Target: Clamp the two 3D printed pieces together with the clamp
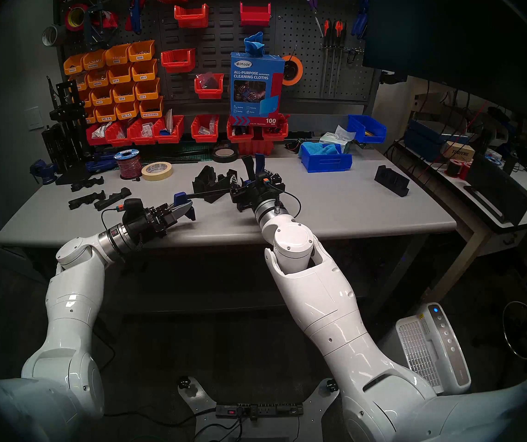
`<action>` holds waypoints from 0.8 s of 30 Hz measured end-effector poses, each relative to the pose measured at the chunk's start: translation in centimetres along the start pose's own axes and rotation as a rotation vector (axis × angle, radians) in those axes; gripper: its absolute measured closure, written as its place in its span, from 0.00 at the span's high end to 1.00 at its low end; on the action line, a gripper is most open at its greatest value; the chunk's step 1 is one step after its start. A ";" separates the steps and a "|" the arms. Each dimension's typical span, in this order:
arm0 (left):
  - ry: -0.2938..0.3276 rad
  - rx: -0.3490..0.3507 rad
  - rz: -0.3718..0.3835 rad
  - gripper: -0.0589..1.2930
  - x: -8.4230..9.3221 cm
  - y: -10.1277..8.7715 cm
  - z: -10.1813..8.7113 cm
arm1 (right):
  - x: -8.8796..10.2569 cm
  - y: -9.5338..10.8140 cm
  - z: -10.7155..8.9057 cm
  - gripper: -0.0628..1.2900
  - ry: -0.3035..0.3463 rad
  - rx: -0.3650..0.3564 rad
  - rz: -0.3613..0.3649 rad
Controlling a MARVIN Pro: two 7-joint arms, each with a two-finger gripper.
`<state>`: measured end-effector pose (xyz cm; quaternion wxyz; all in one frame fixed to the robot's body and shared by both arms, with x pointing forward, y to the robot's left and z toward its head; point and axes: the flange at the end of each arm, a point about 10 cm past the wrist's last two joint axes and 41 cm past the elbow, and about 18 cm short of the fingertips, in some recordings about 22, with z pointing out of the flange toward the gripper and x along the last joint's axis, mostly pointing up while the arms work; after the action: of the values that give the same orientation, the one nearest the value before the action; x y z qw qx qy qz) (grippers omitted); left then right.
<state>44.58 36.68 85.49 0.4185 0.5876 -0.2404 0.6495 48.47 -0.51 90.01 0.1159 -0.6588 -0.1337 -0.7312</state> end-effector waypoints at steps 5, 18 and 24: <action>0.000 0.001 -0.001 0.10 0.0 0.0 0.0 | 0.0 -0.1 0.1 0.98 -0.007 -0.004 0.018; 0.002 0.004 -0.002 0.10 0.0 0.0 0.0 | 0.1 -0.3 0.5 0.98 -0.016 0.000 0.041; 0.003 0.002 -0.002 0.10 0.0 0.0 0.1 | 0.2 -0.1 0.6 0.98 -0.021 0.006 0.041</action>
<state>44.64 36.56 85.48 0.4189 0.5872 -0.2386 0.6502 49.01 -0.18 90.29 0.1315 -0.6685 -0.1238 -0.7215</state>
